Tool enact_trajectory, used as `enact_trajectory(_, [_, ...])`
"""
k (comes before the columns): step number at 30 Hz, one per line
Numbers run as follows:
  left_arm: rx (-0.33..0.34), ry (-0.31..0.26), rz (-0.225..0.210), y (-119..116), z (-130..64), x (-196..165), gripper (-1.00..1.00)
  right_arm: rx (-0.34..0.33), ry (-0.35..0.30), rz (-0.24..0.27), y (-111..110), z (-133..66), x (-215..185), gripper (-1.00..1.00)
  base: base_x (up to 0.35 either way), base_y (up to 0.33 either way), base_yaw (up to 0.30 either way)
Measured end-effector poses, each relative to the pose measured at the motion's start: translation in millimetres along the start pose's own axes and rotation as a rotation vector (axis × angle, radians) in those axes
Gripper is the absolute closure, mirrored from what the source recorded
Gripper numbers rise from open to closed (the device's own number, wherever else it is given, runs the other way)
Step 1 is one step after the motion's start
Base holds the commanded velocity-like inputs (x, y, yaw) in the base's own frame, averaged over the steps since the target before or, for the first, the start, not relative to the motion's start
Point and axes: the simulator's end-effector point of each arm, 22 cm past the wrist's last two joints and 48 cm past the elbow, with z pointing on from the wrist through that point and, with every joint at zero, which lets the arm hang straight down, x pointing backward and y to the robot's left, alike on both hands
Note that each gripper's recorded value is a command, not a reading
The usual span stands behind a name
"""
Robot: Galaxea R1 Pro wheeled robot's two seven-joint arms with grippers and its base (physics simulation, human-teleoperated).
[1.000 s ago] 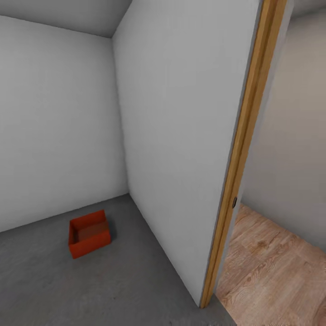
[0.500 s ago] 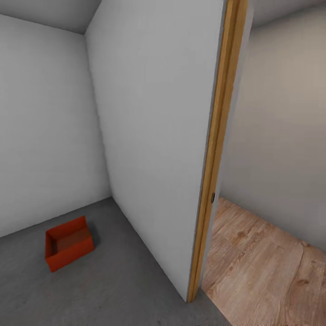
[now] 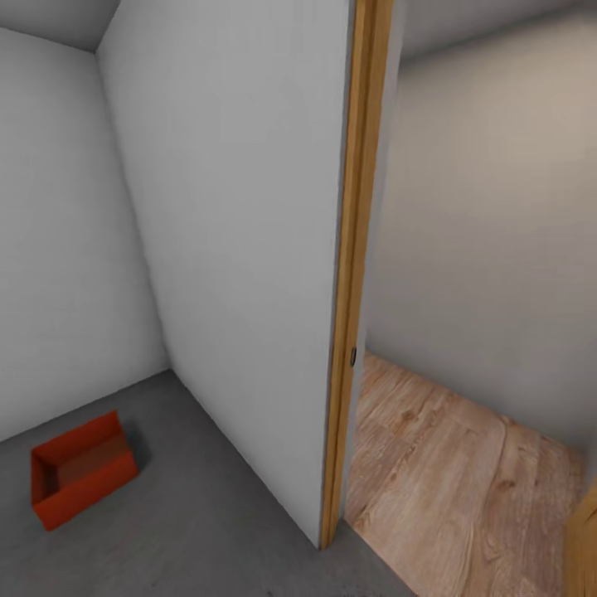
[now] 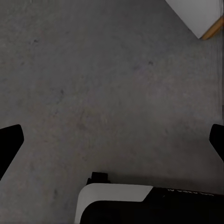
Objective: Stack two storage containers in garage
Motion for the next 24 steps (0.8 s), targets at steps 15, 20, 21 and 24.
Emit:
enact_trajectory(15, [-0.001,0.000,0.000,0.4,0.0,0.0,-1.00,0.000,0.000,0.000,0.0,0.0,0.0,-1.00,0.000,0.000,-0.277])
enact_trajectory(20, [-0.001,0.000,0.001,0.9,0.0,0.1,-1.00,0.000,0.000,0.000,0.0,0.0,0.0,-1.00,0.000,0.000,-0.277])
enact_trajectory(21, [-0.001,0.000,0.001,0.9,0.0,0.0,-1.00,0.000,0.000,0.000,0.0,0.0,0.0,-1.00,0.000,0.000,-0.277])
enact_trajectory(24, [-0.001,0.000,0.001,0.9,0.0,-0.1,-1.00,0.000,0.000,0.000,0.0,0.0,0.0,-1.00,0.000,0.000,-0.277])
